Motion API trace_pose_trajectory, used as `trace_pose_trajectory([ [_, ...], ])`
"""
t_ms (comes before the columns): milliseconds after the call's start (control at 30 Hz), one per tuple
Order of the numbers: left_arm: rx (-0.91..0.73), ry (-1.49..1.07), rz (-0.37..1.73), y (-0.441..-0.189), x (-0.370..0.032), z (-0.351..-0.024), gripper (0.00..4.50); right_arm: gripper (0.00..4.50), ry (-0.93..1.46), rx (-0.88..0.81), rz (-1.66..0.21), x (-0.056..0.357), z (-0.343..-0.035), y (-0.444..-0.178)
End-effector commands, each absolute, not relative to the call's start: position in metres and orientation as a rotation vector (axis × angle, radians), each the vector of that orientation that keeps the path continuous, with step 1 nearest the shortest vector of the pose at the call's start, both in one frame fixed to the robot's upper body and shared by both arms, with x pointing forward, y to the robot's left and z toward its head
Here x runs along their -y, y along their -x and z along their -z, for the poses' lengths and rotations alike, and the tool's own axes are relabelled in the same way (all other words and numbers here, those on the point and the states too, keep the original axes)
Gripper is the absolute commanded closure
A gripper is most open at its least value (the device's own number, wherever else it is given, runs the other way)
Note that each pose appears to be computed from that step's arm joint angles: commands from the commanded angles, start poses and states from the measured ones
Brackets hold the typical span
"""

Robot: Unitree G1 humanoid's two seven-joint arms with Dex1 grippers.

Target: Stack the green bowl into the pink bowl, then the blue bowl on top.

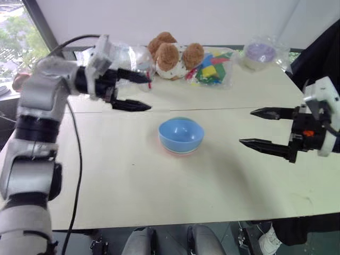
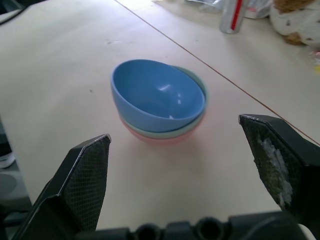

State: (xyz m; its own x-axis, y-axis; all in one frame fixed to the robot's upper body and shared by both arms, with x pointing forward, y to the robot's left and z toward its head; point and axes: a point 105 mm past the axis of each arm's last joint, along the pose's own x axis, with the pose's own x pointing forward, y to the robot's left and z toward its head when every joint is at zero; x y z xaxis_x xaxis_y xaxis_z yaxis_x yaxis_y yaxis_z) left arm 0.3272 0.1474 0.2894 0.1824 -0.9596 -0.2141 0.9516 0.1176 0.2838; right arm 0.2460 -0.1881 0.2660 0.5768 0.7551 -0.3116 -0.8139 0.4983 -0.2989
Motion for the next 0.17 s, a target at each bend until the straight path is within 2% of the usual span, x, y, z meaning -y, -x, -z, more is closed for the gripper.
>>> trace_pose_trajectory([
  [33, 0.061, -0.372, 1.327, -0.305, -0.159, -0.301, 0.03, 0.00, 0.466, -0.125, -0.974, 0.186, -0.271, -0.249],
  [167, -0.029, -0.293, 1.239, -0.288, -0.179, -0.281, 0.03, 0.00, 0.464, -0.127, -1.007, 0.181, -0.269, -0.253],
])
